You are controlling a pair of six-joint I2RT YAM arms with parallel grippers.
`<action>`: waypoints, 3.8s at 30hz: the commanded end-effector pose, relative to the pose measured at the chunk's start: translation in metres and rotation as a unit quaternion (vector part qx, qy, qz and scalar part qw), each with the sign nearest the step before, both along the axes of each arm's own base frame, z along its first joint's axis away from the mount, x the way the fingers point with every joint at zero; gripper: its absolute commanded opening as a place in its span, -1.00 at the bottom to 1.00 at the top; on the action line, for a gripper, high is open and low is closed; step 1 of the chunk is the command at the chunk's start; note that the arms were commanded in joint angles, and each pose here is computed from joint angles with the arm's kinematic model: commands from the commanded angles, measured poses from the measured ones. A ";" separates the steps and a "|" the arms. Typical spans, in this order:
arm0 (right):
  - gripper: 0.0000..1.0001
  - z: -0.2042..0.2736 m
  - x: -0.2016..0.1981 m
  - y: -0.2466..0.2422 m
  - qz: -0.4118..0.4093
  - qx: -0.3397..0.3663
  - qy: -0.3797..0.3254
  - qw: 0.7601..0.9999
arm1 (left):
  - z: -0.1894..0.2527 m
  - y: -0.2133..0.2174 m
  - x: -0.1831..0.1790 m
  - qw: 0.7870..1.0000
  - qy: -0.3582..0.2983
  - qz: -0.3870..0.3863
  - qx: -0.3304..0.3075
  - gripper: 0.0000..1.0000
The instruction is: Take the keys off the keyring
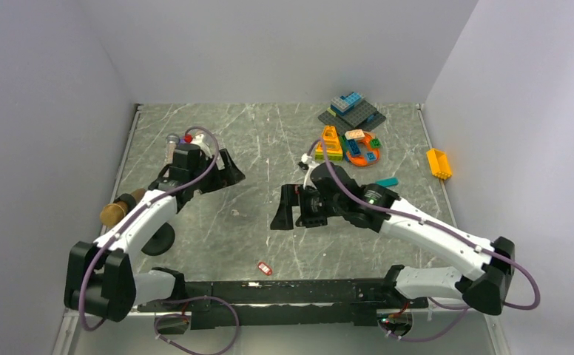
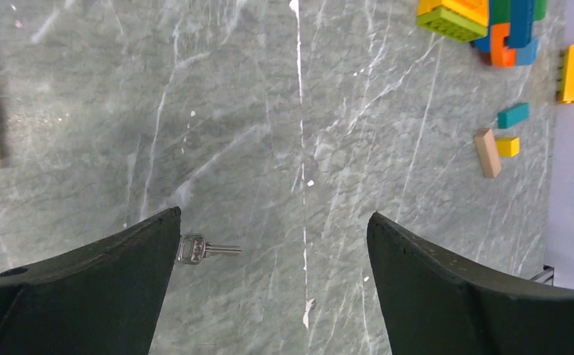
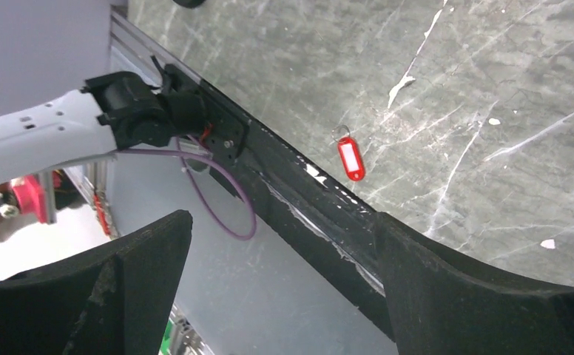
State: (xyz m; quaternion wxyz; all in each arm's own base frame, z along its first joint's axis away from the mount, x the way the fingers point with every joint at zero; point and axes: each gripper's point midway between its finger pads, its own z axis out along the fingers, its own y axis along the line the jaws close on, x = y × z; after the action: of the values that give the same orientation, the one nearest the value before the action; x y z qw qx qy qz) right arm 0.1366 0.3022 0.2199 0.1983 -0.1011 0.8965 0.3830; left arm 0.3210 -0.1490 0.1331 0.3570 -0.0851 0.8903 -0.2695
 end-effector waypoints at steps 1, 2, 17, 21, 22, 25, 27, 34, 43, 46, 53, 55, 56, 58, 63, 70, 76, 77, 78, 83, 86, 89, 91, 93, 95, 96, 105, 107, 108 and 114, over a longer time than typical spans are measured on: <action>0.75 0.008 0.003 0.023 0.052 0.015 -0.027 0.998 | 0.042 0.010 -0.004 0.999 -0.044 0.012 -0.001 0.99; 0.60 0.002 0.002 0.027 0.063 0.009 -0.021 0.998 | 0.048 0.012 -0.007 0.999 -0.048 0.015 -0.002 0.99; 0.50 -0.123 -0.038 0.069 0.213 -0.277 0.009 0.937 | 0.078 0.040 -0.078 0.997 -0.068 0.043 0.006 0.99; 0.53 -0.141 -0.043 0.073 0.217 -0.305 0.001 0.927 | 0.085 0.044 -0.085 0.996 -0.077 0.051 0.007 0.99; 0.53 -0.146 -0.044 0.073 0.218 -0.305 0.003 0.927 | 0.090 0.045 -0.086 0.995 -0.083 0.052 0.008 0.99; 0.53 -0.159 -0.048 0.068 0.220 -0.312 0.004 0.924 | 0.097 0.049 -0.092 0.994 -0.091 0.052 0.015 0.99; 0.53 -0.168 -0.052 0.064 0.222 -0.321 0.002 0.921 | 0.101 0.052 -0.097 0.994 -0.094 0.054 0.018 0.99; 0.50 -0.194 -0.062 0.068 0.216 -0.336 -0.020 0.917 | 0.117 0.060 -0.111 0.992 -0.102 0.067 0.021 0.99; 0.31 -0.213 -0.046 0.063 0.186 -0.351 -0.056 0.916 | 0.143 0.076 -0.126 0.985 -0.138 0.104 0.023 0.99; 0.23 -0.218 -0.043 0.061 0.177 -0.351 -0.064 0.917 | 0.147 0.079 -0.129 0.984 -0.141 0.108 0.023 0.99; -0.17 -0.222 -0.038 0.062 0.167 -0.359 -0.073 0.915 | 0.151 0.078 -0.133 0.984 -0.143 0.105 0.019 0.99; -0.25 -0.228 -0.040 0.060 0.171 -0.370 -0.065 0.911 | 0.153 0.078 -0.134 0.983 -0.147 0.106 0.019 0.99; -0.27 -0.231 -0.040 0.059 0.176 -0.378 -0.063 0.907 | 0.153 0.078 -0.134 0.983 -0.148 0.105 0.019 0.99; -0.30 -0.234 -0.043 0.062 0.187 -0.388 -0.064 0.900 | 0.153 0.078 -0.134 0.983 -0.148 0.104 0.019 0.99; -0.47 -0.240 -0.044 0.061 0.187 -0.402 -0.061 0.894 | 0.153 0.078 -0.134 0.984 -0.146 0.104 0.019 0.99; -0.55 -0.230 -0.027 0.040 0.145 -0.407 -0.070 0.899 | 0.153 0.080 -0.139 0.983 -0.147 0.105 0.021 0.99; -0.56 -0.225 0.004 0.046 0.133 -0.385 -0.060 0.911 | 0.154 0.076 -0.140 0.984 -0.145 0.100 0.011 0.99; -0.56 -0.226 0.012 0.049 0.128 -0.378 -0.055 0.915 | 0.156 0.076 -0.140 0.984 -0.146 0.100 0.009 0.99; -0.56 -0.227 0.019 0.052 0.124 -0.370 -0.048 0.919 | 0.157 0.075 -0.141 0.984 -0.147 0.098 0.008 0.99; -0.57 -0.220 0.073 0.065 0.096 -0.355 -0.052 0.928 | 0.166 0.074 -0.144 0.984 -0.151 0.090 0.005 0.99; -0.57 -0.216 0.102 0.072 0.088 -0.352 -0.056 0.930 | 0.169 0.075 -0.147 0.984 -0.150 0.091 0.005 0.99; -0.57 -0.217 0.125 0.074 0.078 -0.351 -0.052 0.932 | 0.170 0.075 -0.151 0.984 -0.151 0.092 0.004 0.99; -0.58 -0.220 0.138 0.076 0.074 -0.349 -0.048 0.933 | 0.170 0.076 -0.154 0.985 -0.149 0.092 0.003 0.99; -0.59 -0.220 0.148 0.077 0.071 -0.347 -0.046 0.934 | 0.169 0.077 -0.156 0.985 -0.148 0.092 0.005 0.99; -0.57 -0.216 0.156 0.080 0.069 -0.344 -0.048 0.935 | 0.168 0.077 -0.157 0.985 -0.145 0.089 0.009 0.99; -0.54 -0.213 0.159 0.082 0.069 -0.341 -0.050 0.936 | 0.169 0.077 -0.158 0.985 -0.145 0.087 0.012 0.99; 0.56 -0.157 0.160 0.070 0.043 -0.324 -0.075 0.942 | 0.174 0.077 -0.152 0.985 -0.155 0.075 0.029 0.99; 0.70 -0.130 0.162 0.064 0.027 -0.316 -0.097 0.943 | 0.174 0.076 -0.149 0.985 -0.156 0.071 0.031 0.99; 0.75 -0.118 0.163 0.060 0.020 -0.314 -0.106 0.943 | 0.174 0.075 -0.148 0.985 -0.158 0.068 0.031 0.99; 0.84 -0.052 0.155 0.031 -0.015 -0.293 -0.151 0.944 | 0.170 0.073 -0.143 0.984 -0.165 0.053 0.042 0.99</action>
State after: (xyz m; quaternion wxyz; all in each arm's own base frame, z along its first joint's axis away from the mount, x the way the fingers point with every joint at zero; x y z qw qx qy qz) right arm 0.2941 0.3581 0.1056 0.2393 -0.2182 0.9432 0.0745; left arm 0.1722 -0.0728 0.2945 0.4968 -0.0971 0.8339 -0.2199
